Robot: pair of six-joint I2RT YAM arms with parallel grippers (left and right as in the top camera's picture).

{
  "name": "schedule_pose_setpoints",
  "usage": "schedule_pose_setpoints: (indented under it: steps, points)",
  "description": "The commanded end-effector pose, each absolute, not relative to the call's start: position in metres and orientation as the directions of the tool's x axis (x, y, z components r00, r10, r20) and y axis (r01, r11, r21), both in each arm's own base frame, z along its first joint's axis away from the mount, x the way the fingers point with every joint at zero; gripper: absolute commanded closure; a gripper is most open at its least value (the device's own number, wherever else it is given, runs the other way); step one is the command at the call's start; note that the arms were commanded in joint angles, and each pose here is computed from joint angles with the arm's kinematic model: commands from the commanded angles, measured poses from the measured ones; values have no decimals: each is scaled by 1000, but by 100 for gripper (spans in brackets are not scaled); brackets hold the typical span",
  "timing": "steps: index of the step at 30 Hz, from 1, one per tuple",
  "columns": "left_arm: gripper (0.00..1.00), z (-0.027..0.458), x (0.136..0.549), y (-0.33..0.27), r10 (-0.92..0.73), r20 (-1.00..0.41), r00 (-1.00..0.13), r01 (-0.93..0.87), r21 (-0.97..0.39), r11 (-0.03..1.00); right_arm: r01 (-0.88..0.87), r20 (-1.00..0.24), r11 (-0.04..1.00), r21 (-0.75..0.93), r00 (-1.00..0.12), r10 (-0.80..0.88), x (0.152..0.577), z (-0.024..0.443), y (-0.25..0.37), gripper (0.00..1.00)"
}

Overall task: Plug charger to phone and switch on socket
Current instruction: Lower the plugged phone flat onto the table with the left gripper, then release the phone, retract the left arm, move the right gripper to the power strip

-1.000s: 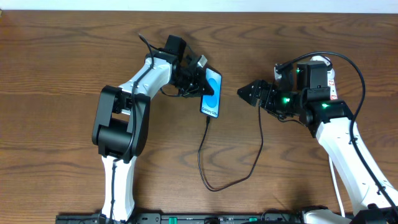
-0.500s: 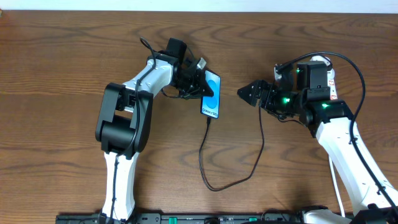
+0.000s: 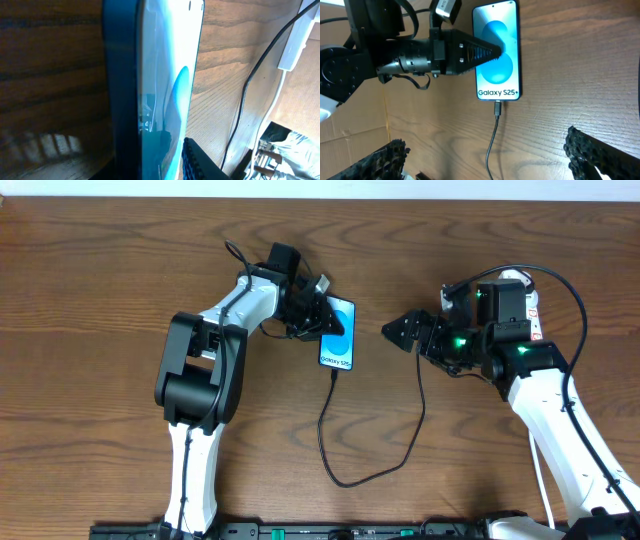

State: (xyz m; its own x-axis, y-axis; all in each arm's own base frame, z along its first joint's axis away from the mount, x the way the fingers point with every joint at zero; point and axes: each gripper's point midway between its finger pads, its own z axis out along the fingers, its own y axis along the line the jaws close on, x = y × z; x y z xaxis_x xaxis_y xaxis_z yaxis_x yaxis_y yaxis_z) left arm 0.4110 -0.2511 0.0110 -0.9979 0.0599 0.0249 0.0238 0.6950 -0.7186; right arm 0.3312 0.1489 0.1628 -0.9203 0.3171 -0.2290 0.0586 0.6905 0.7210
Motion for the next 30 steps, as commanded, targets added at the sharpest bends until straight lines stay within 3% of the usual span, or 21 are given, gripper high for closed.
schedule_pose_setpoints:
  steps: [1, 3, 8, 16, 17, 21, 30]
  points:
    - [59, -5, 411, -241, 41, 38, -998, 6, -665, 747, 43, -244, 699, 714, -920, 306, 331, 164, 148, 1]
    - [44, -7, 412, -239, 37, 34, -999, 6, -652, 758, 48, -238, 700, 713, -922, 306, 330, 163, 148, 1]
    - [33, -16, 410, -227, 20, 45, -999, -10, -588, 809, 51, -234, 700, 712, -923, 306, 329, 163, 147, 1]
    - [31, -25, 407, -212, 3, 58, -998, -27, -508, 861, 67, -214, 703, 708, -928, 304, 325, 160, 147, 1]
    - [22, -26, 407, -212, 2, 57, -998, -27, -506, 862, 62, -217, 706, 706, -929, 299, 324, 160, 147, 1]
    - [15, -31, 407, -202, -8, 54, -998, -31, -449, 893, 56, -219, 722, 689, -934, 281, 321, 156, 145, 1]
    - [13, -34, 404, -185, -22, 58, -998, -41, -356, 934, 117, -199, 793, 598, -937, 288, 312, 138, 128, 1]
